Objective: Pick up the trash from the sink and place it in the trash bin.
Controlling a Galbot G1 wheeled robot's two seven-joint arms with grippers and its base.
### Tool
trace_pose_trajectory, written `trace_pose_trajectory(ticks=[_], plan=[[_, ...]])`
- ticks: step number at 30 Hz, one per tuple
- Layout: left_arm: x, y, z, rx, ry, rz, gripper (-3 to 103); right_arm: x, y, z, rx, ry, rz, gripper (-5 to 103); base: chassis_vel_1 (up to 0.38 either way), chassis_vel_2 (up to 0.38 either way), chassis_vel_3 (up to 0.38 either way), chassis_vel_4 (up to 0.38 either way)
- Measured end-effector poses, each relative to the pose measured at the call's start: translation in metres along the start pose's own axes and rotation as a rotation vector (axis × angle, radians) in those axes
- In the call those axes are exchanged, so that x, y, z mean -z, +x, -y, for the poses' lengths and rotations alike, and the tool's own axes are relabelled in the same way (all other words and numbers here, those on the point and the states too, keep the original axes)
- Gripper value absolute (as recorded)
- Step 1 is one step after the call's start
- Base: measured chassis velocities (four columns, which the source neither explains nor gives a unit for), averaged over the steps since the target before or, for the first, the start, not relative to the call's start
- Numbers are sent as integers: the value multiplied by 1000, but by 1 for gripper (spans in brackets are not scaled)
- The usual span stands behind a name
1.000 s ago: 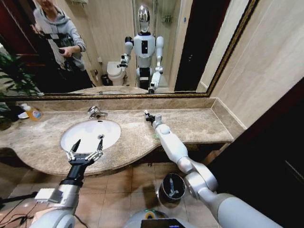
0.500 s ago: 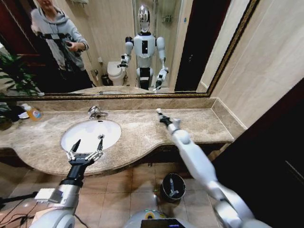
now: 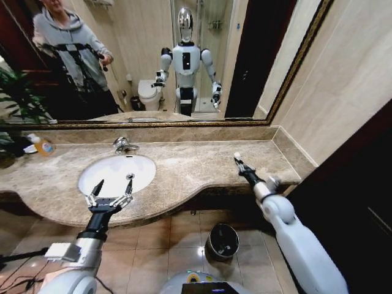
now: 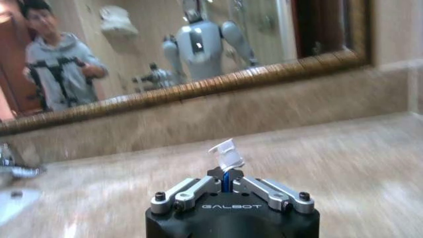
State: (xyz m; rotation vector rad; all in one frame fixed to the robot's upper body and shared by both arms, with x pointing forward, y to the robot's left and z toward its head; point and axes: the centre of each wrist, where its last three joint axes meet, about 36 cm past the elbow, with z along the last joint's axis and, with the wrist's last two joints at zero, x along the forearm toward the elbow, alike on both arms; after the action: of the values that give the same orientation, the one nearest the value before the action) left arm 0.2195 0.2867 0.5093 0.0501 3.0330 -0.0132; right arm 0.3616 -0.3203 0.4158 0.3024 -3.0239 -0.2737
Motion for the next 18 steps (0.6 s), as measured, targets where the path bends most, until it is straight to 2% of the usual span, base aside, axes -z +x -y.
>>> trace_pose_trajectory(ticks=[4, 6, 9, 11, 13, 15, 17, 18], plan=[[0, 0, 0, 0, 0, 0, 100, -27, 47, -10, -39, -16, -27, 4, 0, 0, 0, 0], [0, 0, 0, 0, 0, 0, 100, -32, 53, -12, -46, -16, -30, 4, 0, 0, 0, 0], [0, 0, 0, 0, 0, 0, 100, -61, 87, -28, -77, -22, -68, 4, 0, 0, 0, 0], [0, 0, 0, 0, 0, 0, 100, -65, 91, -31, -79, -25, -75, 4, 0, 0, 0, 0], [0, 0, 0, 0, 0, 0, 100, -92, 113, -50, -92, -35, -108, 4, 0, 0, 0, 0], [0, 0, 0, 0, 0, 0, 100, -102, 119, -56, -93, -31, -119, 4, 0, 0, 0, 0], [0, 0, 0, 0, 0, 0, 100, -133, 133, -66, -79, 18, -156, 4, 0, 0, 0, 0], [0, 0, 0, 0, 0, 0, 100, -133, 133, -66, -79, 18, -156, 4, 0, 0, 0, 0]])
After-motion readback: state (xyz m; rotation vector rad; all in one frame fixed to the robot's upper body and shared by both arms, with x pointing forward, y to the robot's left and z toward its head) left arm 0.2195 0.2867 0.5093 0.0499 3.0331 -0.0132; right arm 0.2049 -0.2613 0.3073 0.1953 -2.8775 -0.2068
